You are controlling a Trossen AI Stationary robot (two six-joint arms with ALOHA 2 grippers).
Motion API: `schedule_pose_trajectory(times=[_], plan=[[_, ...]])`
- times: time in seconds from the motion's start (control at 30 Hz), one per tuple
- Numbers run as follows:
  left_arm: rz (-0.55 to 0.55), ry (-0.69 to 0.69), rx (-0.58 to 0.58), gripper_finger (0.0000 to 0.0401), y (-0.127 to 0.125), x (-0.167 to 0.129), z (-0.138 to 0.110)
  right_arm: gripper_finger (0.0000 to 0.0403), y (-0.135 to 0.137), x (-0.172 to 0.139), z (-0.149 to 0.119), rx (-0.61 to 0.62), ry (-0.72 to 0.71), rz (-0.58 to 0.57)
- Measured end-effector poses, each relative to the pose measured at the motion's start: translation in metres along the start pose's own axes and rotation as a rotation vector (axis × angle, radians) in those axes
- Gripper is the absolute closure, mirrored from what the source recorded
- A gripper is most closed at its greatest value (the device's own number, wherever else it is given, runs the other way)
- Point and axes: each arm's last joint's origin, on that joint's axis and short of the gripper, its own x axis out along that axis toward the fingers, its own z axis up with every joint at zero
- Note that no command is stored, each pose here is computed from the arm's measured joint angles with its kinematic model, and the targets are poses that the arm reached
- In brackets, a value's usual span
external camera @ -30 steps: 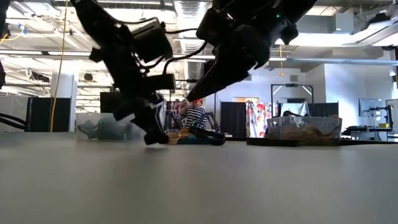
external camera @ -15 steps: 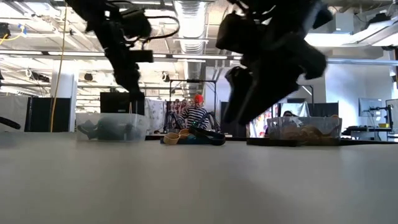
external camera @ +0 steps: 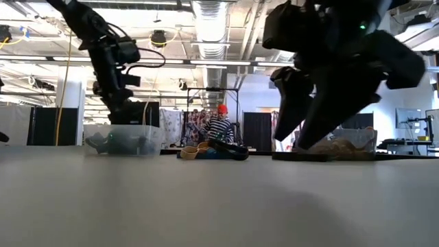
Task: Sort rubber bands into baskets
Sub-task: Put the black rubber band into the transparent bin, then put the blue rubber band into the white bin
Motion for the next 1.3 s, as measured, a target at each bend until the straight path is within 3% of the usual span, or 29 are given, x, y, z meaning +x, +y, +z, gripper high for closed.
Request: schedule_pose_trajectory(times=[0.2, 0.6, 0.87, 0.97, 1.1, 1.3], plan=[[0.025, 0.031, -0.038, 0.0364, 0.012, 0.004, -0.005, 0.0112, 0.008, -0.002, -0.004, 0.003, 0.02, -0.035], [0.069, 0.008, -0.099, 0.0234, 0.015, 0.004, -0.003, 0.0112, 0.03, -0.01, -0.017, 0.042, 0.095, -0.076], [0.073, -0.014, -0.15, 0.0213, 0.016, 0.004, -0.001, 0.0112, 0.052, -0.041, -0.029, 0.104, 0.09, -0.116], [0.011, -0.035, -0.169, 0.0213, 0.012, 0.004, 0.001, 0.0112, 0.061, -0.063, -0.033, 0.133, 0.059, -0.098], [-0.159, -0.087, -0.169, 0.0214, -0.004, 0.002, 0.007, 0.0112, 0.076, -0.089, -0.042, 0.181, 0.045, -0.033], [-0.345, -0.144, -0.074, 0.0214, -0.046, -0.008, 0.019, 0.0112, 0.1, -0.113, -0.063, 0.277, 0.091, 0.029]])
